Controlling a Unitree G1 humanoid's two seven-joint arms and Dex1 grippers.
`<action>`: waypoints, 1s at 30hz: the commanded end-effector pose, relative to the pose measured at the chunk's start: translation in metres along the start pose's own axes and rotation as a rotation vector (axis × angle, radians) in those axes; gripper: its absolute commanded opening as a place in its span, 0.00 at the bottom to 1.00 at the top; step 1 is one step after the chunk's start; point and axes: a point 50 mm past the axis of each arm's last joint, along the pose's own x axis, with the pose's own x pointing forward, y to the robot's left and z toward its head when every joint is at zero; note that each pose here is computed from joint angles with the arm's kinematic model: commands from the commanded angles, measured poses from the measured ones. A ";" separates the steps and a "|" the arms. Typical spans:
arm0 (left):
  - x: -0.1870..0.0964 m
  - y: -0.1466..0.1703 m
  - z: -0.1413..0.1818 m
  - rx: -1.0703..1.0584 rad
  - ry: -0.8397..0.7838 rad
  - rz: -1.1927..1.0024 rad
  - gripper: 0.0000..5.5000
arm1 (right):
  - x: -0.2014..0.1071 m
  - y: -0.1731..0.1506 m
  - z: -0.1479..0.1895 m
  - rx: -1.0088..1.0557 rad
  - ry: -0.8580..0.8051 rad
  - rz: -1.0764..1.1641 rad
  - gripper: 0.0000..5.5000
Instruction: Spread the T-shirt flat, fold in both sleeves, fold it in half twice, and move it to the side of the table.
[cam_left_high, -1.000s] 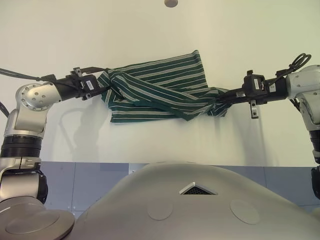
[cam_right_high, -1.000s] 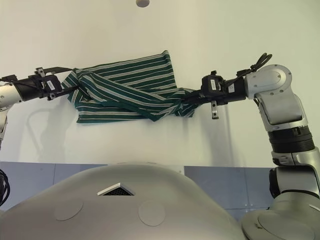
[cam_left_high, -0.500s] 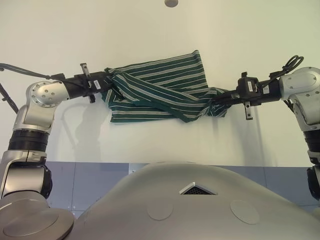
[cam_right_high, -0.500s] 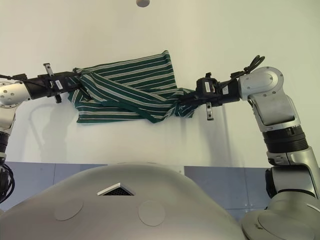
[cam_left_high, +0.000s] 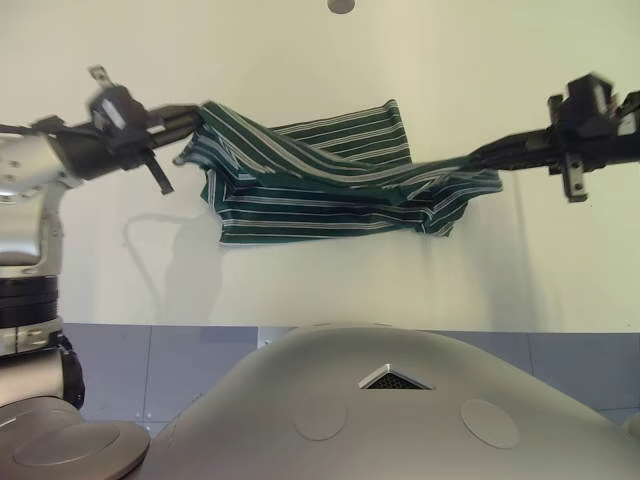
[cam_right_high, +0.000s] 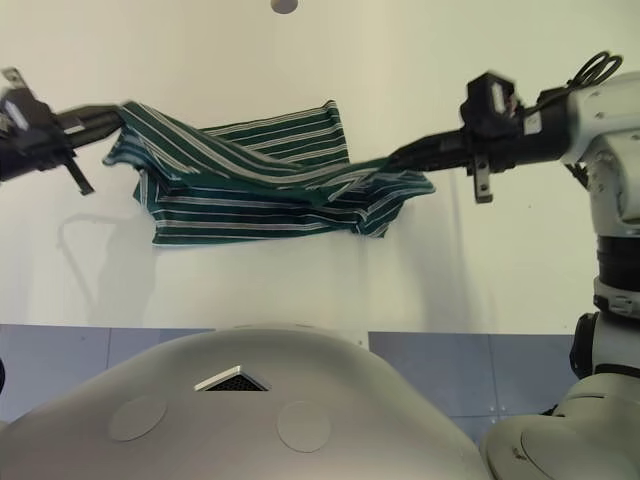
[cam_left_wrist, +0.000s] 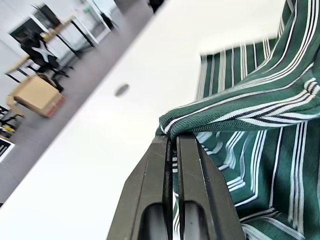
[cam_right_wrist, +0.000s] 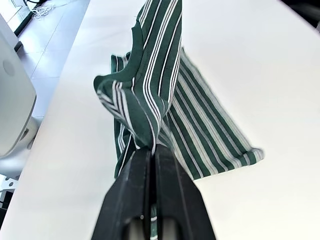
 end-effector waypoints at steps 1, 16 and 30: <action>-0.024 -0.001 0.015 -0.082 0.001 -0.001 0.00 | -0.017 -0.010 0.029 -0.004 -0.114 -0.047 0.00; -0.097 -0.019 0.176 -0.049 -0.338 -0.060 0.00 | -0.090 0.045 0.157 -0.184 -0.585 0.074 0.00; -0.031 0.027 0.073 -0.222 -0.065 0.055 0.00 | -0.038 -0.032 0.073 0.025 -0.316 -0.152 0.00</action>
